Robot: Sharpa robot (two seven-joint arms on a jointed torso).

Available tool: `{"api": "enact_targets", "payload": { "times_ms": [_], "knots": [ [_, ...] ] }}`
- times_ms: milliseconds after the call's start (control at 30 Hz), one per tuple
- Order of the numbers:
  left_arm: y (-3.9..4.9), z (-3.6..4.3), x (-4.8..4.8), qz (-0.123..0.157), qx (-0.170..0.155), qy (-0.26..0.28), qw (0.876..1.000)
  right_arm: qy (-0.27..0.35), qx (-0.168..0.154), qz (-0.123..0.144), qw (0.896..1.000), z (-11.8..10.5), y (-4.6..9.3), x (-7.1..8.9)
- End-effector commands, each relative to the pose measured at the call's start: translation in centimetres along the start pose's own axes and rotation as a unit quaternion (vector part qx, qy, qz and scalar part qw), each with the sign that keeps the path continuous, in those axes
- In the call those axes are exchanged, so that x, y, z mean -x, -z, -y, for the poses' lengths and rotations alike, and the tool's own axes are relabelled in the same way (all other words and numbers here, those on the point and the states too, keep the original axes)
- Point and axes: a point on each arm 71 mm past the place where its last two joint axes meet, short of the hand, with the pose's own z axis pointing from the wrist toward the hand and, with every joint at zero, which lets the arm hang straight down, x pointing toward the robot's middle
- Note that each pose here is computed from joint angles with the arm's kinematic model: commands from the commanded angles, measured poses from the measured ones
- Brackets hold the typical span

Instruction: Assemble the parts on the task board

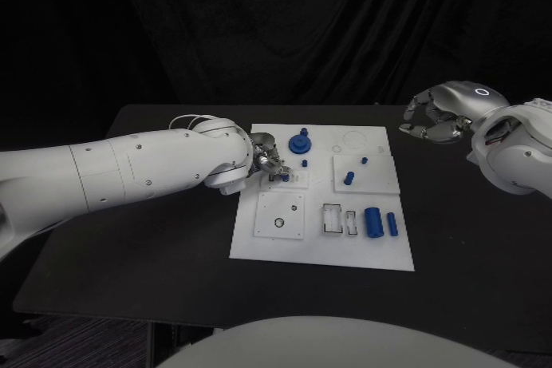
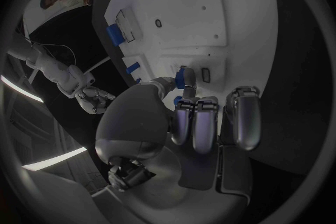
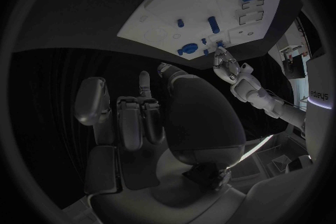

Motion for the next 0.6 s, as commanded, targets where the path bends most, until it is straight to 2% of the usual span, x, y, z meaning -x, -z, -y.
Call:
{"api": "enact_targets", "payload": {
  "times_ms": [33,600],
  "knots": [
    [-0.11,0.04,-0.15,-0.002,-0.001,0.006,1.000,0.002,-0.011,-0.003,1.000,0.18,0.03,-0.11],
    [-0.43,0.06,-0.67,-0.014,-0.003,0.002,1.000,0.003,-0.011,-0.007,1.000,0.12,-0.05,-0.19]
  ]
}}
